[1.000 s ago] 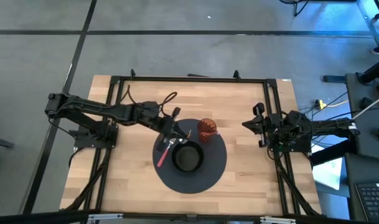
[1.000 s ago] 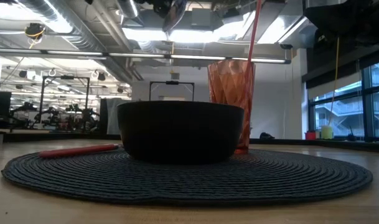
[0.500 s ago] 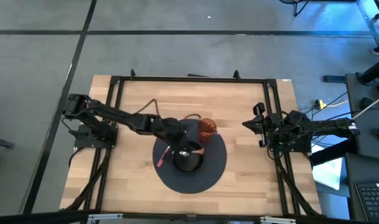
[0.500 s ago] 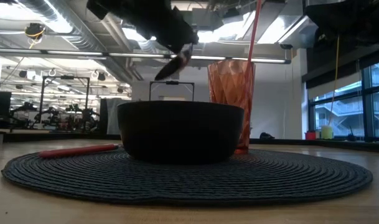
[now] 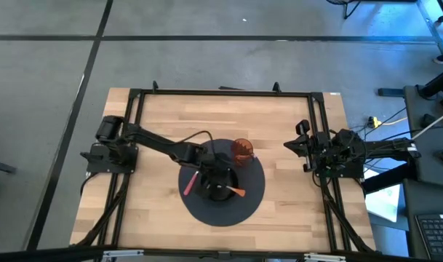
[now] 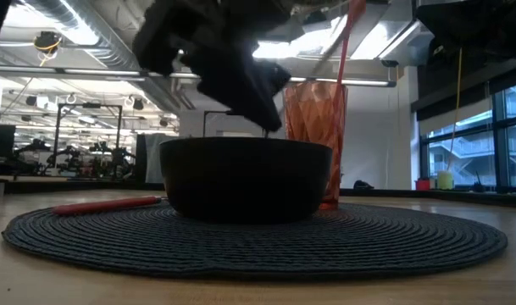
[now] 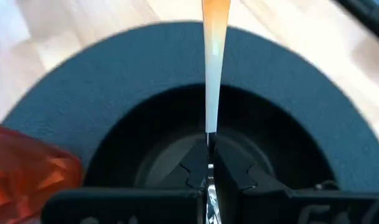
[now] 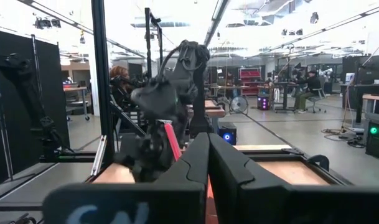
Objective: Pick & Place Utensil
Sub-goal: Put the orange spoon into the black bowl
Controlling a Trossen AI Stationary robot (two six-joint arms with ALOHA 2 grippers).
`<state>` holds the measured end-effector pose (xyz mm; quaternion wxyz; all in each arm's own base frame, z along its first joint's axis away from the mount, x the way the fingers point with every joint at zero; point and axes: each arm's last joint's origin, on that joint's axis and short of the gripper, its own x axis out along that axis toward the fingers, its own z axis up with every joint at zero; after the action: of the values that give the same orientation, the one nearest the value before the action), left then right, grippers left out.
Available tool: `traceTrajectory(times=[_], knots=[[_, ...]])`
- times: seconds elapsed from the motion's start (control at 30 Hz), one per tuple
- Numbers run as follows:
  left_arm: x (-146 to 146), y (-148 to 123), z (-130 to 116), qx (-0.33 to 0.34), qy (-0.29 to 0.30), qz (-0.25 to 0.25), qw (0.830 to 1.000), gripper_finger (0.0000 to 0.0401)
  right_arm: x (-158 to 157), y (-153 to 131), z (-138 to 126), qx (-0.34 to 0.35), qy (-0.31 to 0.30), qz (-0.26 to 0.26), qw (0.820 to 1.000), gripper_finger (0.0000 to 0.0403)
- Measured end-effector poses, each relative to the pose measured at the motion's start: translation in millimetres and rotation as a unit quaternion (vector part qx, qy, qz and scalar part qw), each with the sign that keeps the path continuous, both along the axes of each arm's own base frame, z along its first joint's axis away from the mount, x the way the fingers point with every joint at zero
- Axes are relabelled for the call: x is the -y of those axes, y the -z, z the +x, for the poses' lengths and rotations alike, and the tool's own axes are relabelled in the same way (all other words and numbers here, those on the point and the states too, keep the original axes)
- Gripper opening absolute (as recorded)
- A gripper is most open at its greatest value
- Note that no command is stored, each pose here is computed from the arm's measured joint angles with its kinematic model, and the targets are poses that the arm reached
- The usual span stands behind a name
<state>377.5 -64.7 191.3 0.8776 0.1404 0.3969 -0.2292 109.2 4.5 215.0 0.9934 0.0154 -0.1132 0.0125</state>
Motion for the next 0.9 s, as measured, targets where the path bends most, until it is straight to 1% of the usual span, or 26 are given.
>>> traceTrajectory(times=[0.1,0.23,0.33,0.6,0.7,0.9], knots=[[0.3,13.0,2.1,-0.029,0.004,0.008,1.0,0.0003,0.0,0.0,0.0,0.0,0.0,0.0,1.0,0.001],[1.2,20.4,7.5,-0.033,0.008,0.011,0.999,0.0003,0.0,0.0,0.0,0.0,0.0,0.0,1.0,0.001],[1.2,28.7,8.8,-0.05,0.011,0.019,0.999,0.0003,0.0,0.0,0.0,0.0,0.0,0.0,1.0,0.001],[0.7,32.0,7.9,-0.062,0.011,0.029,0.998,0.0005,0.0,0.0,0.0,0.0,0.0,0.0,1.0,0.001],[1.1,32.0,7.8,-0.062,0.009,0.027,0.998,0.0017,0.0,0.0,0.0,0.0,0.0,0.0,1.0,0.001],[3.7,30.4,8.7,-0.057,0.013,0.032,0.998,0.0066,0.0,0.0,0.0,0.0,-0.001,0.002,1.0,0.001]])
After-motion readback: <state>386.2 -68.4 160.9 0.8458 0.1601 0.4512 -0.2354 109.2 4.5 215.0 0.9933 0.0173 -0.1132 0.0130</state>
